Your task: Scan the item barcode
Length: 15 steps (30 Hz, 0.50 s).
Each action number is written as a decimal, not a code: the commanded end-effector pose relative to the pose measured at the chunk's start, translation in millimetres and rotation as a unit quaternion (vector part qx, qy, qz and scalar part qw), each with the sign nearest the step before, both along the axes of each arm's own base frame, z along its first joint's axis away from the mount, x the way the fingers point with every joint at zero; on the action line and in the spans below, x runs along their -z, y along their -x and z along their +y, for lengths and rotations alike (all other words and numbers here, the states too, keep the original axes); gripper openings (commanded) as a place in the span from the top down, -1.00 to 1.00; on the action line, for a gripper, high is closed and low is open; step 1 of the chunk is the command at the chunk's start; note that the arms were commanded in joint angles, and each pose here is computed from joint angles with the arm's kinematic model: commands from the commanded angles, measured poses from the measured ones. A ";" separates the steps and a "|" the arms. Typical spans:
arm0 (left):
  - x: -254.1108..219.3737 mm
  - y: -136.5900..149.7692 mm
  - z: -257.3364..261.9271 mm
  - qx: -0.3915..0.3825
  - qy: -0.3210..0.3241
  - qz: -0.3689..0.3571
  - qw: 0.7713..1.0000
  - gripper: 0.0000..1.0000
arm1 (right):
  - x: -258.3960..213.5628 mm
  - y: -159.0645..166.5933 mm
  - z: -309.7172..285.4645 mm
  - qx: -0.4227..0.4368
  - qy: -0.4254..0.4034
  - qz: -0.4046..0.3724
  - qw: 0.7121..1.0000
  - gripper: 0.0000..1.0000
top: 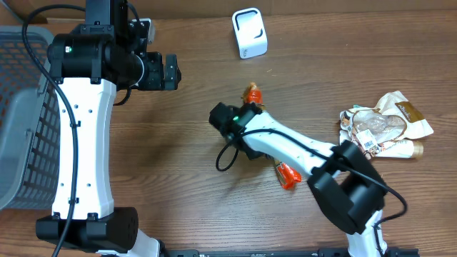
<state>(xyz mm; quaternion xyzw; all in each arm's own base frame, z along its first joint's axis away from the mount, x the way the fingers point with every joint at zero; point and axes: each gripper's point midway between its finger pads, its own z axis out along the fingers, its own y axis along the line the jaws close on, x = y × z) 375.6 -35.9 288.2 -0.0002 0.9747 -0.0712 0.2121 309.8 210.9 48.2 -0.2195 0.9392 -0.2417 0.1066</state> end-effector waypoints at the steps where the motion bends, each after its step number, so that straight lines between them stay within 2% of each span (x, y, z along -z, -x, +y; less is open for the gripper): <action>1: 0.1 -0.6 -4.3 0.016 -0.005 -0.002 1.000 -0.99 | -5.9 5.3 32.7 -0.037 -0.027 -0.019 0.999 0.76; 3: 0.1 -0.6 -4.3 0.016 -0.005 -0.002 1.000 -0.99 | 3.6 24.6 67.0 -0.076 -0.083 0.021 0.993 0.59; 5: 0.1 -0.6 -4.3 0.016 -0.005 -0.002 1.000 -0.99 | 11.4 48.6 101.1 -0.119 -0.144 0.075 0.979 0.34; 8: 0.1 -0.6 -4.3 0.016 -0.005 -0.002 1.000 -0.99 | 14.6 72.7 129.7 -0.163 -0.200 0.129 0.957 0.08; 9: 0.1 -0.6 -4.3 0.016 -0.005 -0.002 1.000 -0.99 | 12.8 74.3 131.8 -0.162 -0.207 0.132 0.956 -0.12; 11: 0.1 -0.6 -4.3 0.016 -0.005 -0.002 1.000 -0.99 | 7.0 68.8 128.2 -0.148 -0.210 0.129 0.958 -0.35; 15: 0.1 -0.6 -4.3 0.016 -0.005 -0.002 1.000 -0.99 | -24.8 41.7 117.9 -0.108 -0.242 0.110 0.958 -0.44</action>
